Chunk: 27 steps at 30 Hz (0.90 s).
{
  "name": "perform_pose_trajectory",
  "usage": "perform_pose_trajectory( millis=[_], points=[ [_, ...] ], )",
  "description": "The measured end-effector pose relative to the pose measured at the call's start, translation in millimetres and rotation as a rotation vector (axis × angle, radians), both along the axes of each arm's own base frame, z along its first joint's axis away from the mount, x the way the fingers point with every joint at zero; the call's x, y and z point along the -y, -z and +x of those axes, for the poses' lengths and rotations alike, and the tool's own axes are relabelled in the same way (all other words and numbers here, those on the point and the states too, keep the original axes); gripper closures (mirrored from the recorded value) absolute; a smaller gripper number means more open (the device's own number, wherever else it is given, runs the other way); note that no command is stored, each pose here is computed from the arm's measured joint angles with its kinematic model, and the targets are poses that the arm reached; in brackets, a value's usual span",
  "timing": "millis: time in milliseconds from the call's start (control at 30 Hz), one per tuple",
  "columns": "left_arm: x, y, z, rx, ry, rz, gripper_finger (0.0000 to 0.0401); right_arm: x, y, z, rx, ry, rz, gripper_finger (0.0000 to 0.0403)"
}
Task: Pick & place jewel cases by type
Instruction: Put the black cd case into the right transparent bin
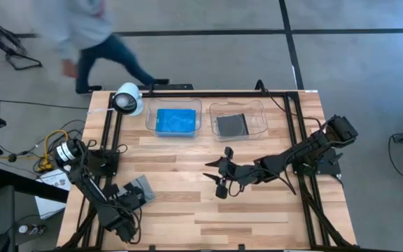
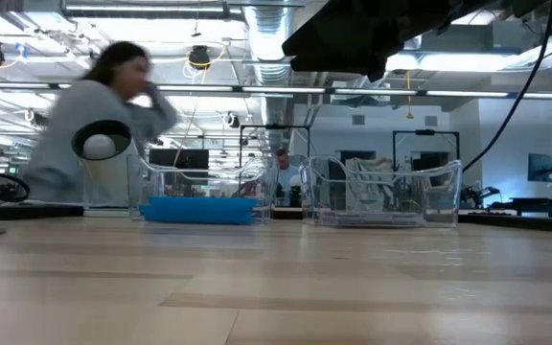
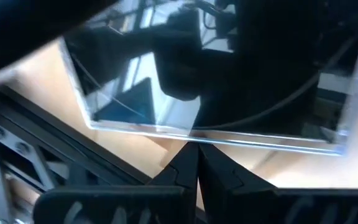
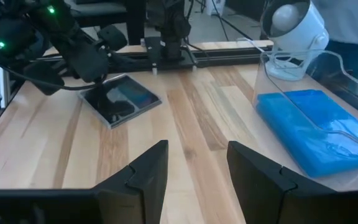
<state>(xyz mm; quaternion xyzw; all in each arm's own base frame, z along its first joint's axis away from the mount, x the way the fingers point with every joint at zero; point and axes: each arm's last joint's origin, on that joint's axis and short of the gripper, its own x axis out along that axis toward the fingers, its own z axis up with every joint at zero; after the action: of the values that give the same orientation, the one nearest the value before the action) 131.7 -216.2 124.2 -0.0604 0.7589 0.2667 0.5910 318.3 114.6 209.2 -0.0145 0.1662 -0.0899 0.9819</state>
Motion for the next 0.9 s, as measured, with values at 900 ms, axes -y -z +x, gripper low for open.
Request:
perform_pose_trajectory(
  millis=[900],
  points=[
    [-41, 11, 37, 0.207, 0.236, 0.219, 0.0401, 4, 15, -4, -0.128, 0.021, 0.179, 0.0244]
  ],
)
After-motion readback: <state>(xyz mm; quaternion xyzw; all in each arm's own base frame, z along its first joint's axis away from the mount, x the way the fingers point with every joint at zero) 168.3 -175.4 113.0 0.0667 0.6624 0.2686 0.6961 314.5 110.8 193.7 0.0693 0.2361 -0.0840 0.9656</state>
